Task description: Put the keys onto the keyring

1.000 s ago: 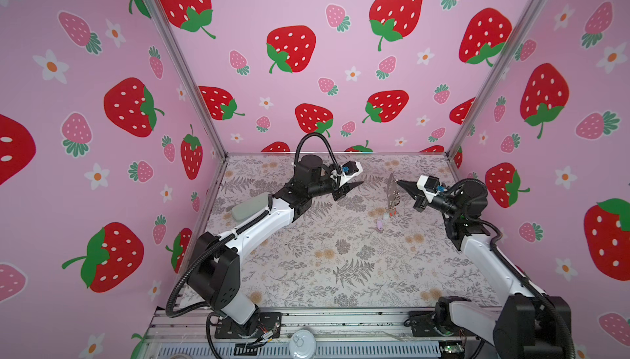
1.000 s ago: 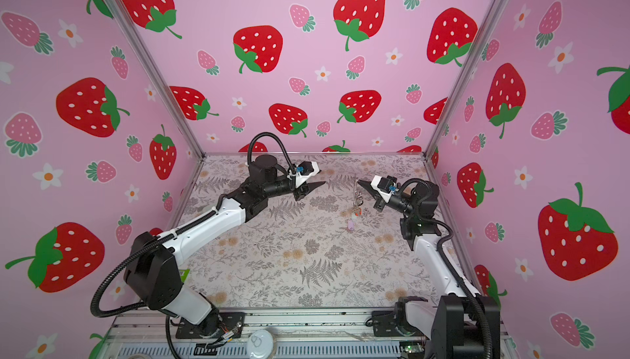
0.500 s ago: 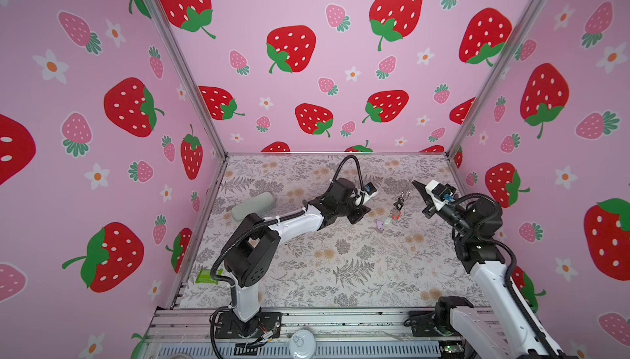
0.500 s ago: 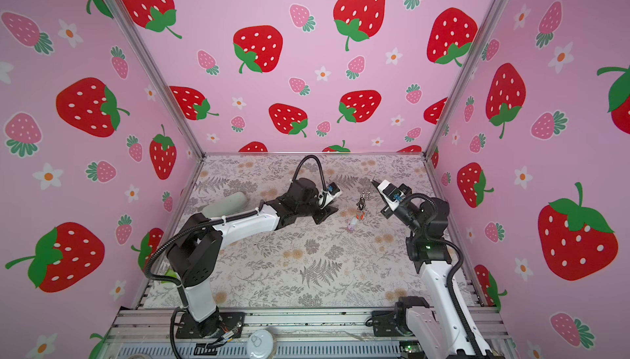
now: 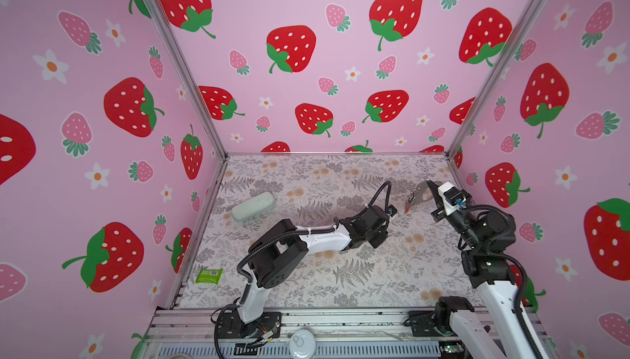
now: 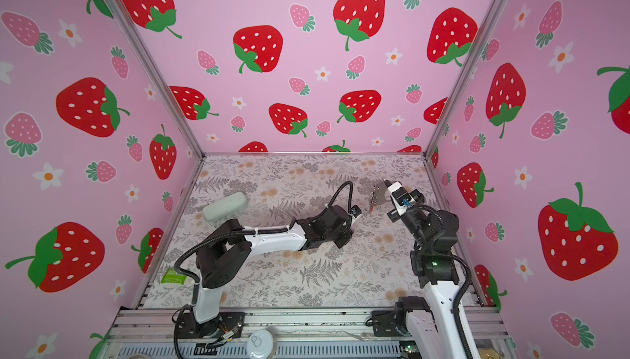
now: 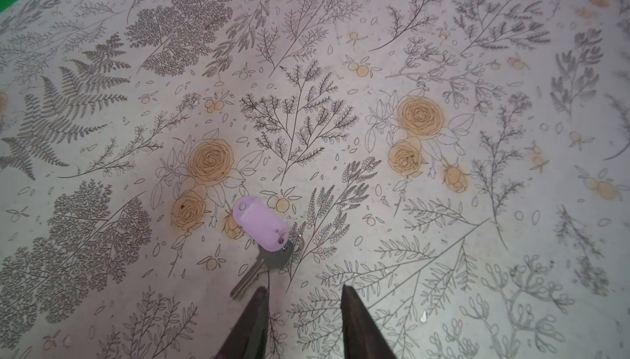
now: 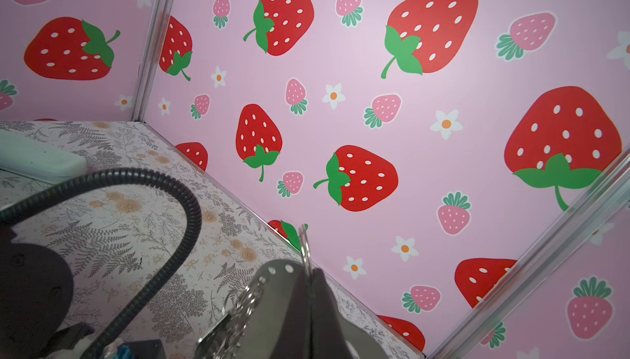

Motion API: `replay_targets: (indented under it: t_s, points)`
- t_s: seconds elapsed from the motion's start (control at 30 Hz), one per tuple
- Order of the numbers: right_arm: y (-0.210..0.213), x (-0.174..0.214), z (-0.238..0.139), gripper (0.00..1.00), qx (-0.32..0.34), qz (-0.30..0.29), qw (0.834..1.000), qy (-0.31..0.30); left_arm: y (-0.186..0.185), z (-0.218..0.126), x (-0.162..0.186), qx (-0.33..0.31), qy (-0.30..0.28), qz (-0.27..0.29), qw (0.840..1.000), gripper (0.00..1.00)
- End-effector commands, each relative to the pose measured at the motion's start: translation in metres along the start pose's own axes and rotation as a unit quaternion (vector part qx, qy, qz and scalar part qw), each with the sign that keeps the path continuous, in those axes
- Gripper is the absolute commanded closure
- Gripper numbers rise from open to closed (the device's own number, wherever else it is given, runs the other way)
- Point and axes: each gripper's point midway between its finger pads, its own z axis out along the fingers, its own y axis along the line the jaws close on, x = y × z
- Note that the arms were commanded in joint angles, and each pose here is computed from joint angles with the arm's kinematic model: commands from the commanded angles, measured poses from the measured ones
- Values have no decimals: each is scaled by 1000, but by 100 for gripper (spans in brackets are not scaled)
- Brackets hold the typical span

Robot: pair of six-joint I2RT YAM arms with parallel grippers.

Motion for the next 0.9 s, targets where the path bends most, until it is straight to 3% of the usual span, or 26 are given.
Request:
replay_targets:
  t_s: [0.0, 0.23, 0.67, 0.87]
  points:
    - [-3, -5, -4, 99, 12, 7, 1000, -7, 3, 7, -11, -32, 1, -35, 999, 62]
    - [-2, -9, -8, 99, 11, 5, 1000, -7, 3, 24, -7, -49, 5, -62, 997, 62]
    - [1, -7, -6, 99, -8, -11, 1000, 9, 8, 51, 14, -116, 47, -58, 990, 62]
    - [4, -5, -7, 99, -10, -14, 1000, 11, 9, 56, 20, -129, 60, -58, 988, 67]
